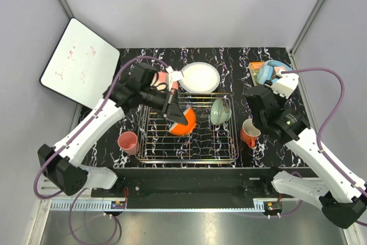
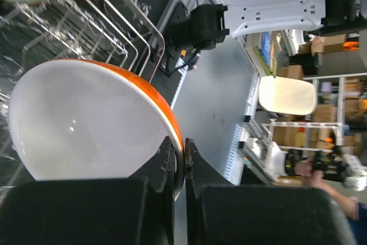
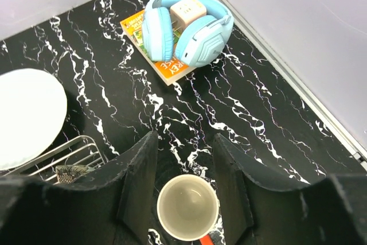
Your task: Load the mixed dishes into the dish rack
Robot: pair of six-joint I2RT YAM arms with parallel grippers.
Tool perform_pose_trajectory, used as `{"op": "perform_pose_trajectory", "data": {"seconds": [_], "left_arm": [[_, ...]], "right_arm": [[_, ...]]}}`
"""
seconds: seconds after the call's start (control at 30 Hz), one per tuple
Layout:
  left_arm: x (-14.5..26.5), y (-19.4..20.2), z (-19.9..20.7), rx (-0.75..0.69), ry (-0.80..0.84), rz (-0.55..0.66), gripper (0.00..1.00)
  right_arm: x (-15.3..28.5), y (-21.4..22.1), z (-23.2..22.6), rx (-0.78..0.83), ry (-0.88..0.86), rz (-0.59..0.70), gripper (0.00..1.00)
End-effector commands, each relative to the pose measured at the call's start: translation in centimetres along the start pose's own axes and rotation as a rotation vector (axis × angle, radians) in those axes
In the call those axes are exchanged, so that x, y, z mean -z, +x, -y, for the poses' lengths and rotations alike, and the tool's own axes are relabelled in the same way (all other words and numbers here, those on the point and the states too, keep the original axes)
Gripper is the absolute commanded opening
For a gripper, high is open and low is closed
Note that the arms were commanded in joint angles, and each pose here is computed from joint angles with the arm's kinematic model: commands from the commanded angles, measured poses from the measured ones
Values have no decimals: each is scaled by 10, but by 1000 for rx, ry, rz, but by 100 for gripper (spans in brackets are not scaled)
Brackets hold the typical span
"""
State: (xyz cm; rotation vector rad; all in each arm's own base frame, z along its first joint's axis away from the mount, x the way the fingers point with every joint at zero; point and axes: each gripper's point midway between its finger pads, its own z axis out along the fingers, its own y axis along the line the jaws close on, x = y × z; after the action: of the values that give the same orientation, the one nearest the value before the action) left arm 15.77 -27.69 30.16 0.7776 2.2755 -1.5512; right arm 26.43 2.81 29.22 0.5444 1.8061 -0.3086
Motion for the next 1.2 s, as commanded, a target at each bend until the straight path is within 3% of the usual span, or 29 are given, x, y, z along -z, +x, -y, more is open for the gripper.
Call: {"op": "perform_pose_trajectory", "data": {"seconds": [0.0,0.07,0.13,0.17,0.37,0.7,1.17], "left_arm": [[-22,1,66,-77,207,-65,0],[-43,12,75,-74,240,-148,0],[-57,8,80,-75,260,-149,0],[-65,9,82,-3,267,-165,0],[-104,-9,66,179,294,-81,0],[-150,-50,38,319,306,121,0],[-178,-33,-9,453,188,132,0]], "right_arm": [[0,-10,12,-66,24,36,50],[0,-10,14,-61,31,34,50],[0,-10,16,-69,38,31,49],[0,-8,17,-65,41,24,49],[3,-1,21,-77,44,-8,46],[6,3,17,-102,21,-46,44],[10,6,24,-128,18,-62,42]]}}
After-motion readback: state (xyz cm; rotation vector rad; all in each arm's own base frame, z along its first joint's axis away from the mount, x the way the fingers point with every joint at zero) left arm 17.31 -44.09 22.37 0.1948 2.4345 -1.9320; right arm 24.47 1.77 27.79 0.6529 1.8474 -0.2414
